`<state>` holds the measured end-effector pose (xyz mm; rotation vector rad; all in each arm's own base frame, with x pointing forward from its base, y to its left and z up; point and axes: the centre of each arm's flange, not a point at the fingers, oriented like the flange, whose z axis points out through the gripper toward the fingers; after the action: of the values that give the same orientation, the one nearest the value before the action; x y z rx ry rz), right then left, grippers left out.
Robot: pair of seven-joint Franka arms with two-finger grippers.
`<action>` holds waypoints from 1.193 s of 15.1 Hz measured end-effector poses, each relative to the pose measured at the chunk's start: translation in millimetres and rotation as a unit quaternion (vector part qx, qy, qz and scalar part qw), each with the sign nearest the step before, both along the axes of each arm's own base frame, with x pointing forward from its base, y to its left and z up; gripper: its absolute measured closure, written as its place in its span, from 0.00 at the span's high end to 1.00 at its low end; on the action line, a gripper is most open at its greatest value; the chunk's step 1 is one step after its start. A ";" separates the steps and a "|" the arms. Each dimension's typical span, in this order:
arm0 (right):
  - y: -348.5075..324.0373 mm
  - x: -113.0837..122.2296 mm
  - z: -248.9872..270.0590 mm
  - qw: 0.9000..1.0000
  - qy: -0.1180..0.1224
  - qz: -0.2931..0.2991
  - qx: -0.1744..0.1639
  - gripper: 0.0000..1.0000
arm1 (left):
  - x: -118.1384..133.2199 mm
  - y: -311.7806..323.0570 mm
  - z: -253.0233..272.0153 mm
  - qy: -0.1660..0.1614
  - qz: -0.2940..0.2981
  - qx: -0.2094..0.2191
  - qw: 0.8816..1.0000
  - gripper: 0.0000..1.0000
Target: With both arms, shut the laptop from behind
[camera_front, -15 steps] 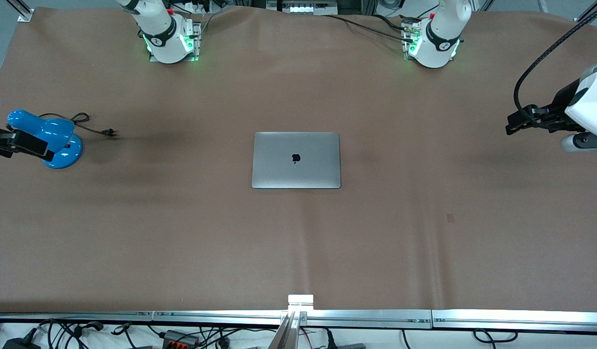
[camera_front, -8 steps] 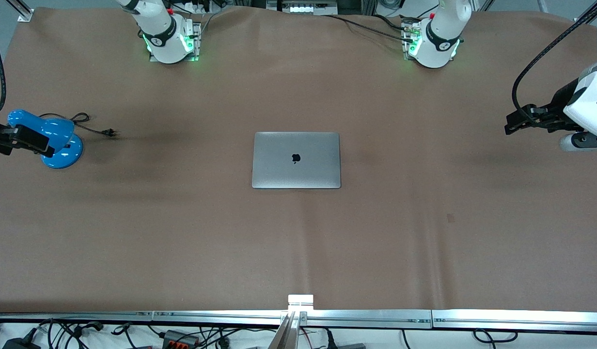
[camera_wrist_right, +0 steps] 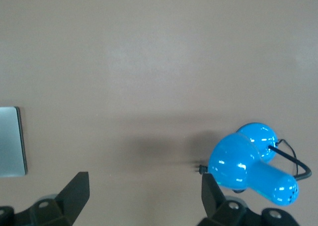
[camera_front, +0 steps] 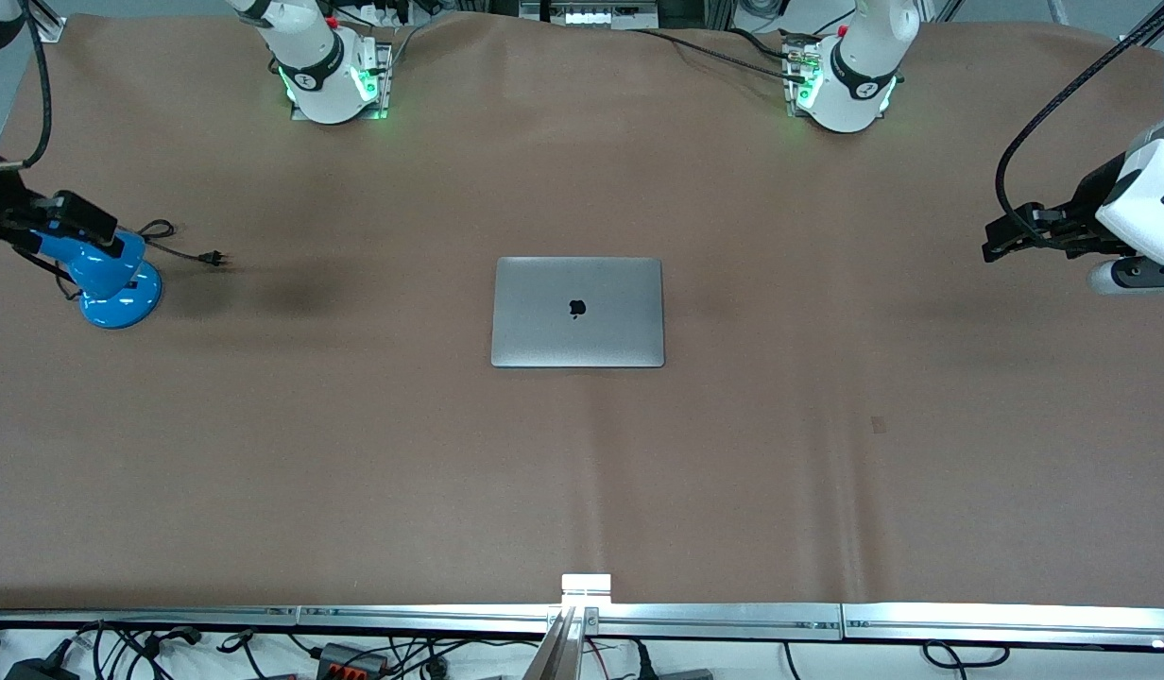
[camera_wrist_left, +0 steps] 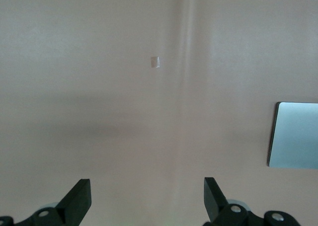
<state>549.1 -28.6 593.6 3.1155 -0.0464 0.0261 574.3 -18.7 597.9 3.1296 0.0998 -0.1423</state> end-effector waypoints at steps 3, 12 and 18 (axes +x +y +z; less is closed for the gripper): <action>-0.6 -14.8 2.6 1.000 0.006 -0.001 0.001 1.00 | 0.0 0.0 0.0 0.000 0.000 0.000 1.000 1.00; 1.0 -16.8 2.1 1.000 0.010 0.001 0.001 1.00 | 0.0 0.2 0.0 0.000 0.000 0.000 1.000 1.00; 10.3 -15.1 3.1 1.000 0.004 0.010 0.001 1.00 | 0.0 0.2 -0.1 0.000 0.000 0.000 1.000 1.00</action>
<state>534.0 -18.2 596.7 3.1180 -0.0157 0.0141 574.3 -18.4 597.8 3.1296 0.1005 -0.1427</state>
